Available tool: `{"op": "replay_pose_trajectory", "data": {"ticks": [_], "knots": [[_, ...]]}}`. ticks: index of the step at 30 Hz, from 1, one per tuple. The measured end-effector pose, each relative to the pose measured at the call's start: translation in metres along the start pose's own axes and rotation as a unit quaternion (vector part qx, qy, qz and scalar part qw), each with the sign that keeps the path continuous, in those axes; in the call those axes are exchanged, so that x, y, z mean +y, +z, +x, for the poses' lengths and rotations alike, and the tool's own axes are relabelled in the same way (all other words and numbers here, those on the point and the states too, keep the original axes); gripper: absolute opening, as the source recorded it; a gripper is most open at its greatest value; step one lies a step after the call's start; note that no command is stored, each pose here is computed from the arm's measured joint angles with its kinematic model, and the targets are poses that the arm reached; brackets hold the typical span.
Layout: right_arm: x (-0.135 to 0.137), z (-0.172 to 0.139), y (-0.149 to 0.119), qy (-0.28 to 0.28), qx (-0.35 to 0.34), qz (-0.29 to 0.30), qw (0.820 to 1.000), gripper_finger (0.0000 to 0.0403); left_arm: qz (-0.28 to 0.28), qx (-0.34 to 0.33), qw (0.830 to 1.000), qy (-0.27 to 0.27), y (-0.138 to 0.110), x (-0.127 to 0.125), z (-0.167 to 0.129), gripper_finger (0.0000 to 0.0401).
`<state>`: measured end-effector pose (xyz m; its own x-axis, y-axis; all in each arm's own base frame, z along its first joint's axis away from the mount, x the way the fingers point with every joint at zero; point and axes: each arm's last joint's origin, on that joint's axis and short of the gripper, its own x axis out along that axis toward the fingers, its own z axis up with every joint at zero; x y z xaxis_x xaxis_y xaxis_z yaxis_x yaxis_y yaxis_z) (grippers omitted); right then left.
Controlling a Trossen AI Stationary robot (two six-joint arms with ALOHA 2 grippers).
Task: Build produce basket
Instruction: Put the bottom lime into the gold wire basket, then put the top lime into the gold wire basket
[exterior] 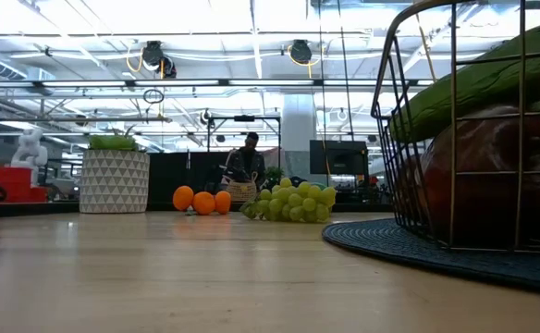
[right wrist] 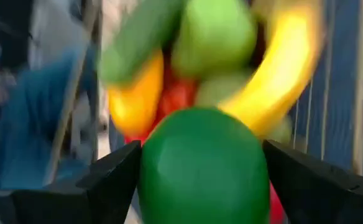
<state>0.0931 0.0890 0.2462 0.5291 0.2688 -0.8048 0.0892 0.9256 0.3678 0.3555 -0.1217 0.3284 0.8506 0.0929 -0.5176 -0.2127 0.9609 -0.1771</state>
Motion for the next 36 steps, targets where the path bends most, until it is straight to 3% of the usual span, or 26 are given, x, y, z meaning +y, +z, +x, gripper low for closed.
{"op": "replay_pose_trajectory", "data": {"ticks": [3,9,16,22,26,31,36], "knots": [[-0.004,0.003,-0.006,-0.013,0.05,0.007,0.999,0.0338,-0.002,0.002,1.0,0.006,0.0,0.003,0.002,0.0397],[-0.002,-0.006,-0.005,-0.004,0.076,0.014,0.997,0.0346,0.01,-0.003,1.0,0.02,0.004,0.013,0.006,0.0397],[0.013,-0.028,0.015,0.038,0.0,-0.02,0.999,0.0345,-0.004,-0.01,0.999,0.046,0.014,0.033,0.013,0.0397],[0.013,-0.032,0.023,-0.016,-0.094,-0.092,0.991,0.0345,0.0,-0.012,0.998,0.064,0.019,0.048,0.017,0.0397],[0.009,-0.034,0.029,-0.104,-0.181,-0.117,0.971,0.0345,0.003,-0.013,0.997,0.075,0.022,0.056,0.02,0.0397],[0.005,-0.038,0.046,-0.218,-0.297,-0.111,0.923,0.0345,-0.008,-0.017,0.996,0.088,0.028,0.069,0.018,0.0397],[0.001,-0.038,0.079,-0.261,-0.357,-0.099,0.891,0.0345,-0.016,-0.018,0.994,0.103,0.032,0.081,0.021,0.0397]]}}
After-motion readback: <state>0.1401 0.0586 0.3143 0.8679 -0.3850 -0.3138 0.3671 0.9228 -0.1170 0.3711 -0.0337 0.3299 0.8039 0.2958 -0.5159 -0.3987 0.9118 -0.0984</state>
